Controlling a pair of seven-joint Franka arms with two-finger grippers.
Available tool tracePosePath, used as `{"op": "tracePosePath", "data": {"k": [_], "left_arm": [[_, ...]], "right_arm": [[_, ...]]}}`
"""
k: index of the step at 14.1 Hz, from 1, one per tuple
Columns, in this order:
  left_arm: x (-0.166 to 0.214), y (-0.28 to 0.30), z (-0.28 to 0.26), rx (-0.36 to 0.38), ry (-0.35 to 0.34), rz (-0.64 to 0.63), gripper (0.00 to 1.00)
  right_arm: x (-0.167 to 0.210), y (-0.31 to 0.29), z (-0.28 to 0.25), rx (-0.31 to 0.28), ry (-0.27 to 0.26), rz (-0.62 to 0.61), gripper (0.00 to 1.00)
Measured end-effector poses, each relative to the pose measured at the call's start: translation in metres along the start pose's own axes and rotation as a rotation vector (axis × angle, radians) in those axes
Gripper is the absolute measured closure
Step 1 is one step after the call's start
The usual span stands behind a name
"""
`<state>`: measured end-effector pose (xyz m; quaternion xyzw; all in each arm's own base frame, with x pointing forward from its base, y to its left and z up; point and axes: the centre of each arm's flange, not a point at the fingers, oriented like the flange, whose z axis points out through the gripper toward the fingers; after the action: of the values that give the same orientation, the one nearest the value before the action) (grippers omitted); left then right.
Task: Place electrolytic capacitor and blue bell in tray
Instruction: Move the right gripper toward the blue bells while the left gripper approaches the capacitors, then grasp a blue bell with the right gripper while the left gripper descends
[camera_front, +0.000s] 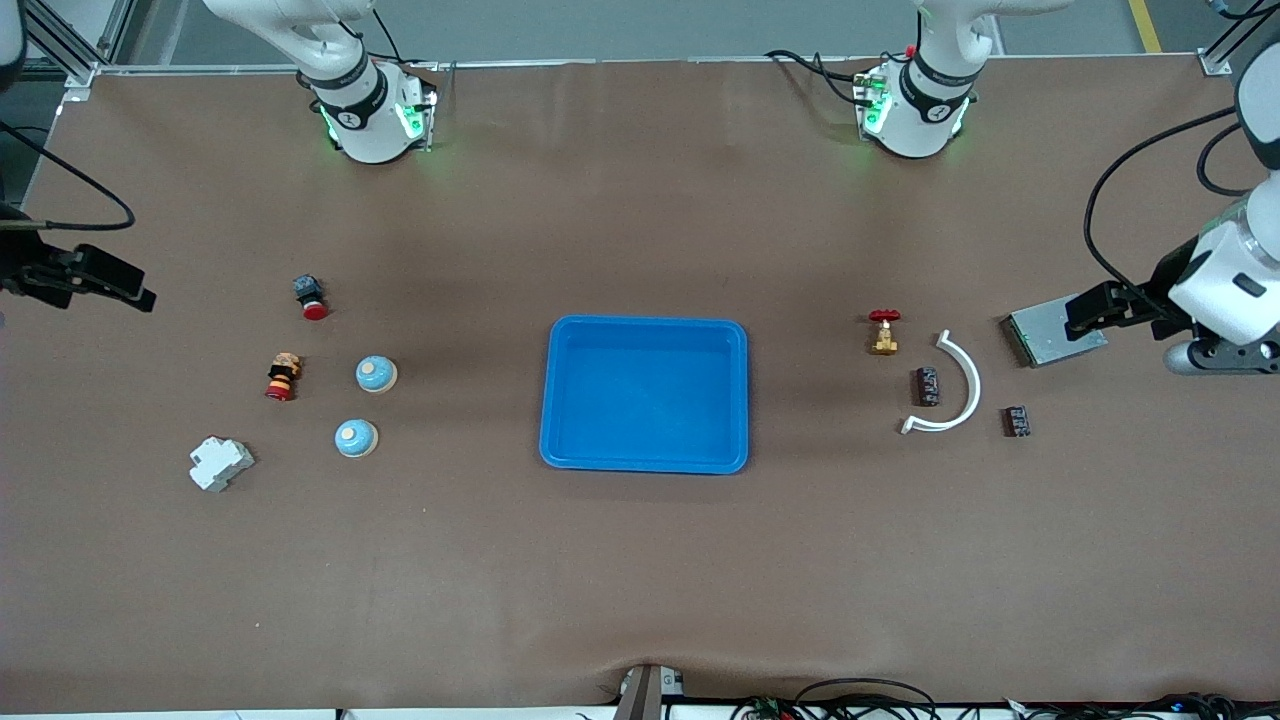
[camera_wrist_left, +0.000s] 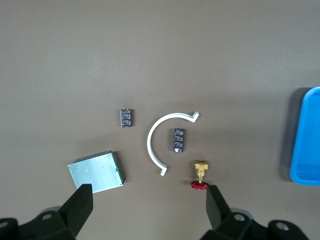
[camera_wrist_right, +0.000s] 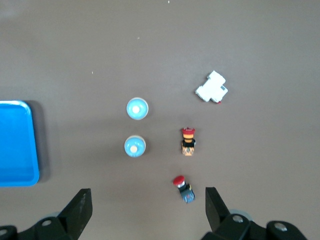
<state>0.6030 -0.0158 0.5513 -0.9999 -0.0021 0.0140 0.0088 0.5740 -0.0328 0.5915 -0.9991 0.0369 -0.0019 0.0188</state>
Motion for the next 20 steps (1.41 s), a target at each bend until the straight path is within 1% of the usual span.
{"op": "tracePosePath", "data": {"k": [2,4,6,8,10,13,16,20], "left_arm": [[0.008,-0.004,0.020,0.001,-0.033,-0.008,0.00],[0.017,-0.003,0.048,0.002,-0.079,-0.006,0.00],[0.026,-0.002,0.078,0.003,-0.121,-0.005,0.00],[0.036,-0.010,0.104,0.002,-0.138,-0.021,0.00],[0.043,-0.029,0.128,-0.001,-0.161,-0.046,0.00],[0.051,-0.052,0.163,-0.006,-0.181,-0.074,0.00],[0.058,-0.058,0.196,-0.008,-0.196,-0.081,0.00],[0.058,-0.056,0.226,-0.009,-0.182,-0.080,0.00]], "right_arm": [[-0.005,0.001,0.027,0.002,-0.002,0.002,0.00],[-0.009,0.003,0.056,0.002,-0.015,0.006,0.00],[-0.011,0.005,0.089,0.001,-0.012,0.009,0.00],[-0.017,0.006,0.123,0.000,-0.019,0.012,0.00],[-0.022,0.007,0.149,-0.001,-0.010,0.014,0.00],[-0.031,0.004,0.185,-0.003,0.017,0.007,0.00],[-0.037,-0.008,0.212,-0.005,0.043,-0.014,0.00],[-0.036,-0.020,0.247,-0.011,0.046,-0.035,0.00]]}}
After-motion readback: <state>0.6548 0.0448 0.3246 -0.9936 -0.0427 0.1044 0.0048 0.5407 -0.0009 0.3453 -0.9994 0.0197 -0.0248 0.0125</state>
